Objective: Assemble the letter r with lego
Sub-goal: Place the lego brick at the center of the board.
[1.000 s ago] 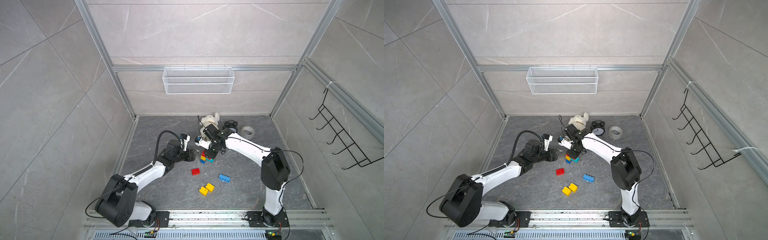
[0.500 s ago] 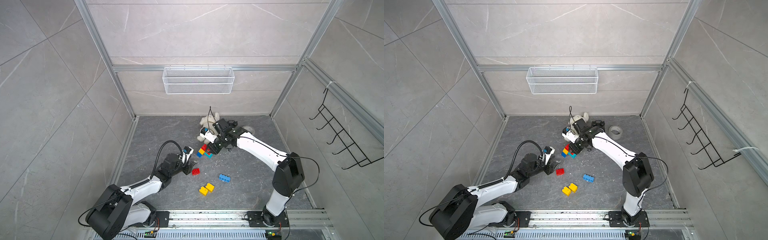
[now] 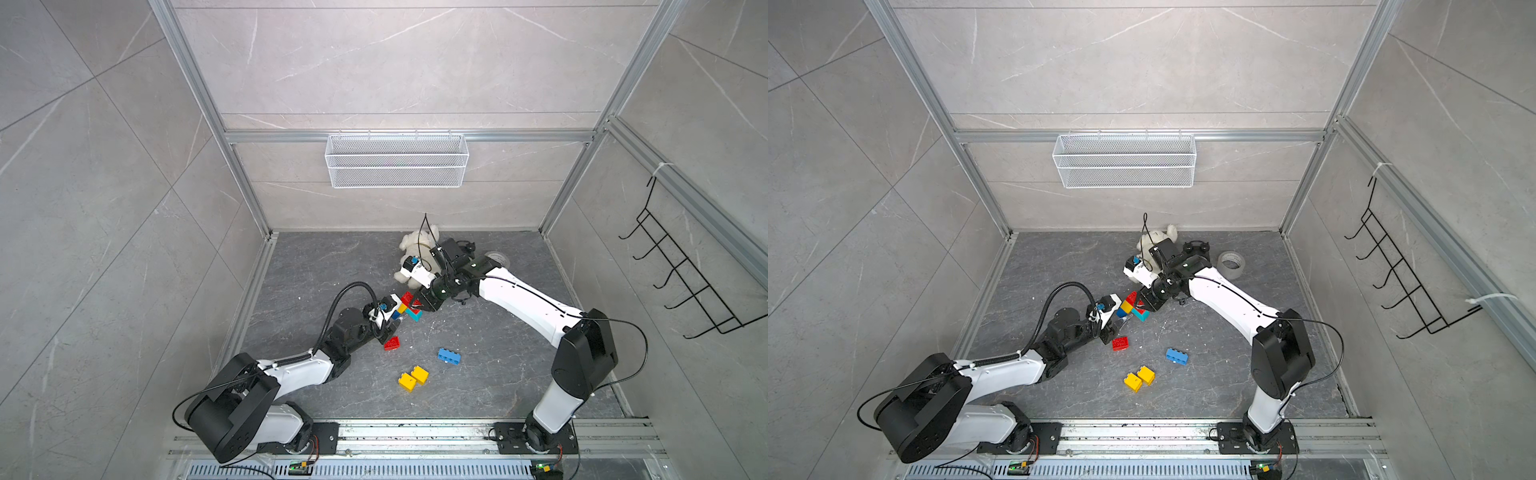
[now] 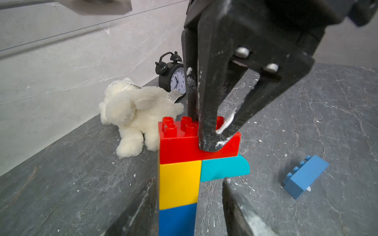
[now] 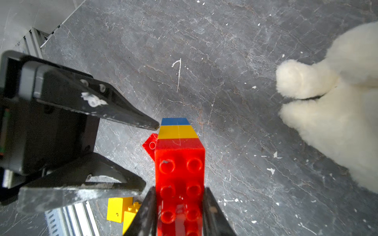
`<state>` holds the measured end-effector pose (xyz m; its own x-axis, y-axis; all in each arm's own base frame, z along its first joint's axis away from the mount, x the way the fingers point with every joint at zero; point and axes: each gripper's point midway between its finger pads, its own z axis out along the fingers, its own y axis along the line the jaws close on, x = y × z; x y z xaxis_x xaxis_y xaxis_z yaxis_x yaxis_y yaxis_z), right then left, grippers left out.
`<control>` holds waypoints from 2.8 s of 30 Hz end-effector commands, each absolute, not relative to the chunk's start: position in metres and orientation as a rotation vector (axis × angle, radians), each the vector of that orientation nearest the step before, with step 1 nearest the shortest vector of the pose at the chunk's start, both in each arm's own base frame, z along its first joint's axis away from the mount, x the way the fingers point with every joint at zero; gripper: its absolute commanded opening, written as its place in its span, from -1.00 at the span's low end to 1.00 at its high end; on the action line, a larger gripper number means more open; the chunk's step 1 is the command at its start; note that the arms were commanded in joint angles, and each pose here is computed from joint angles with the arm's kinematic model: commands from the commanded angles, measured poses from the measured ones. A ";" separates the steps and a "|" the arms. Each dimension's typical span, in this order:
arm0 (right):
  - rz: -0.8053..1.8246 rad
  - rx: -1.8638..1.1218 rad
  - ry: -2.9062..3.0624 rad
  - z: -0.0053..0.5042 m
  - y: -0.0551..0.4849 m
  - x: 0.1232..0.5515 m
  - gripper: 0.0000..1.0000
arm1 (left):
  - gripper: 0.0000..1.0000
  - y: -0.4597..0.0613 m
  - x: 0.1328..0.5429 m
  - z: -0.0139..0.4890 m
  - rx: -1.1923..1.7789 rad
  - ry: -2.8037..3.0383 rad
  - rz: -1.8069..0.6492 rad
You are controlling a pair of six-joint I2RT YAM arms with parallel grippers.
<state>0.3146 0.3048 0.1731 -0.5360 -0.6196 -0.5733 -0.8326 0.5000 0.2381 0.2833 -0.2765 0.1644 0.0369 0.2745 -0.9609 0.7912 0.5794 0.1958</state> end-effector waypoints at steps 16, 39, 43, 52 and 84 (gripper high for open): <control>0.738 -1.221 2.282 0.189 0.308 0.308 -0.76 | 0.03 -0.274 0.283 0.176 0.990 1.505 -0.431; 0.804 -1.212 2.304 0.187 0.314 0.306 -0.75 | -0.11 -0.276 0.302 0.176 0.920 1.509 -0.393; 0.818 -1.207 2.312 0.184 0.317 0.307 -0.73 | -0.21 -0.276 0.304 0.177 0.909 1.513 -0.388; 0.840 -1.207 2.335 0.178 0.319 0.307 -0.66 | -0.46 -0.277 0.305 0.177 0.910 1.512 -0.393; 0.487 -0.836 2.155 0.212 0.255 0.342 0.40 | -0.37 -0.234 0.335 0.083 0.757 2.387 -0.337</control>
